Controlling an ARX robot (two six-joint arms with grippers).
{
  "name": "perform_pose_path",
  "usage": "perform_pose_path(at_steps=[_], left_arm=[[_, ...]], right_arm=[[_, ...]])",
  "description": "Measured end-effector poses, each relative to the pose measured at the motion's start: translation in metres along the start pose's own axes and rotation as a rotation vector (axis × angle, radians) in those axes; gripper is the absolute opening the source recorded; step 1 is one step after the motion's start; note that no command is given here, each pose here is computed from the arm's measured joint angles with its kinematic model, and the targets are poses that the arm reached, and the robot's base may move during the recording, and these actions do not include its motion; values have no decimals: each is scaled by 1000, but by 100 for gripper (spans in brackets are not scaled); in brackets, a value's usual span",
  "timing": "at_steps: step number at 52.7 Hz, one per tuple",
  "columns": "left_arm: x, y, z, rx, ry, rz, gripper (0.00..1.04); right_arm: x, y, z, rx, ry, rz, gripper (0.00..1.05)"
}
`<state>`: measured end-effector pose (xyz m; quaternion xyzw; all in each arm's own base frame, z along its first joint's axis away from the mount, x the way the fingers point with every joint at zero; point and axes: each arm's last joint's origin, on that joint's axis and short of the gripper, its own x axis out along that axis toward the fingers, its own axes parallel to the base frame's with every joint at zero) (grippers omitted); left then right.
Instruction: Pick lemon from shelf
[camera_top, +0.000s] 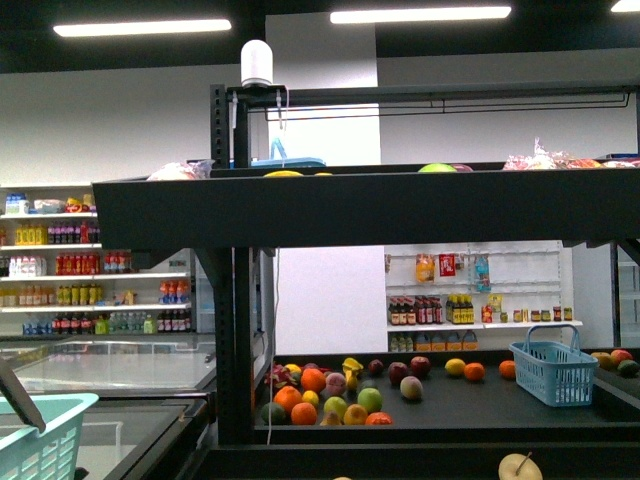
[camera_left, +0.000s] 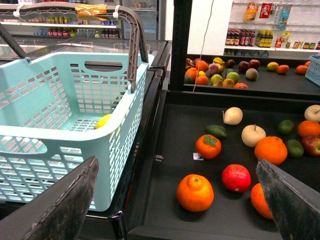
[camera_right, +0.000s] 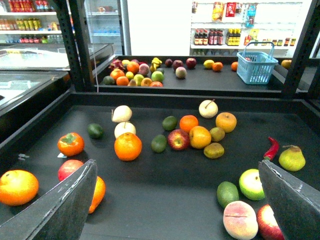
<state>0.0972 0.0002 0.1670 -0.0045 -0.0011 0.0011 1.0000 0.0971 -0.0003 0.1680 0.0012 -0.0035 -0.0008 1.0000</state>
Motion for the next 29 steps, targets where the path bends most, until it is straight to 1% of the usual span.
perform_pose_path(at_steps=[29], left_arm=[[0,0,0,0,0,0,97]], right_arm=[[0,0,0,0,0,0,97]])
